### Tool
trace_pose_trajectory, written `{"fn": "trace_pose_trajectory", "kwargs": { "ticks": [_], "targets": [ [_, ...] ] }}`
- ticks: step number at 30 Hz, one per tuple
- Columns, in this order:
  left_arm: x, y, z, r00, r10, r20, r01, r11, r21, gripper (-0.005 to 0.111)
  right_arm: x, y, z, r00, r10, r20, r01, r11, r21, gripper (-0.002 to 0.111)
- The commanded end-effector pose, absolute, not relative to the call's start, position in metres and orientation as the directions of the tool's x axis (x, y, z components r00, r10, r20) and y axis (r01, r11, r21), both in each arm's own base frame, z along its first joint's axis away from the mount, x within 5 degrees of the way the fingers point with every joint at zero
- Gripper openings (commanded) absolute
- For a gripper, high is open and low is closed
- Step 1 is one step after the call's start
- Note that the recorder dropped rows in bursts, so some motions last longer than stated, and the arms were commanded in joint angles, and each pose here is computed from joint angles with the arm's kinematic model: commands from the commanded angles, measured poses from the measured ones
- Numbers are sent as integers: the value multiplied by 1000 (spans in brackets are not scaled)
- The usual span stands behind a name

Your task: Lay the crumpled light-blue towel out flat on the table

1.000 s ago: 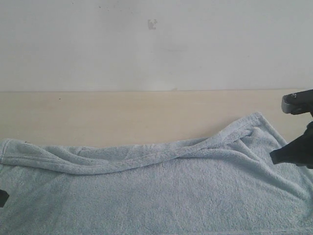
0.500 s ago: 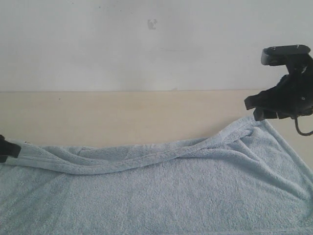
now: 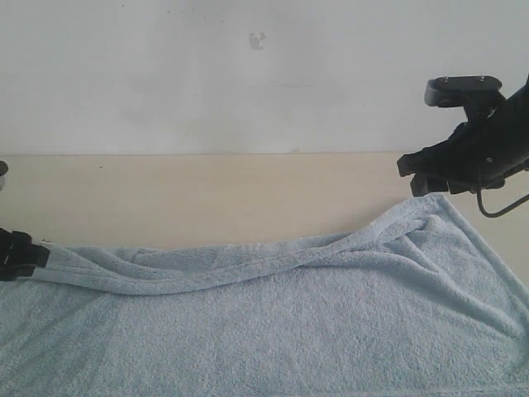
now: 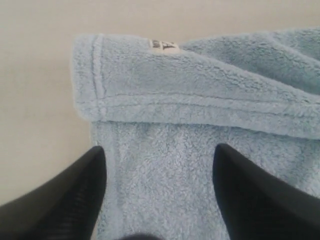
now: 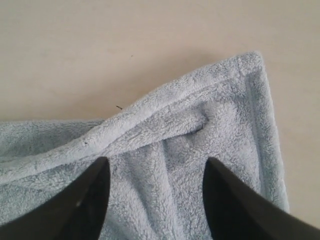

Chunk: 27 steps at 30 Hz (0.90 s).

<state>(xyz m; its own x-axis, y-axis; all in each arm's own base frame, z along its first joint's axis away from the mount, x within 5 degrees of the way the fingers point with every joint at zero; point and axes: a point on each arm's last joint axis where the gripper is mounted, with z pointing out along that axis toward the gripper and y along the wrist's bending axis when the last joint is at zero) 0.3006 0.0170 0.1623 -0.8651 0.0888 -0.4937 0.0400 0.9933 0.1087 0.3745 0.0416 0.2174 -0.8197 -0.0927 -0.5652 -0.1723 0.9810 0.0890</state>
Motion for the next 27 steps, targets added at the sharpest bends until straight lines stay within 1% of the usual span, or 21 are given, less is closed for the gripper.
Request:
{"fn": "trace_pose_trajectory", "kwargs": {
  "ticks": [1,7,13,16,21,27],
  "targets": [
    [307,25,158,-845,2,-535,-40,997,66,60,374,42,218,-821,-124,-557,-200,977,77,54],
    [312,37,162,-802,-26,-596,-75,995,58,60,372,42,218,-830,-131,-542,-208,975,83,54],
    [313,52,163,-776,-60,-628,-120,991,53,60,369,43,216,-845,-154,-513,-228,970,85,54],
    [314,61,165,-760,-99,-642,-162,986,38,60,368,43,215,-850,-160,-501,-233,969,87,54],
    [323,67,158,-787,-129,-604,-187,982,35,58,367,43,215,-855,-168,-490,-240,967,88,54],
    [338,70,146,-828,-122,-547,-173,984,43,47,366,46,215,-854,-186,-486,-268,958,103,54]
  ]
}}
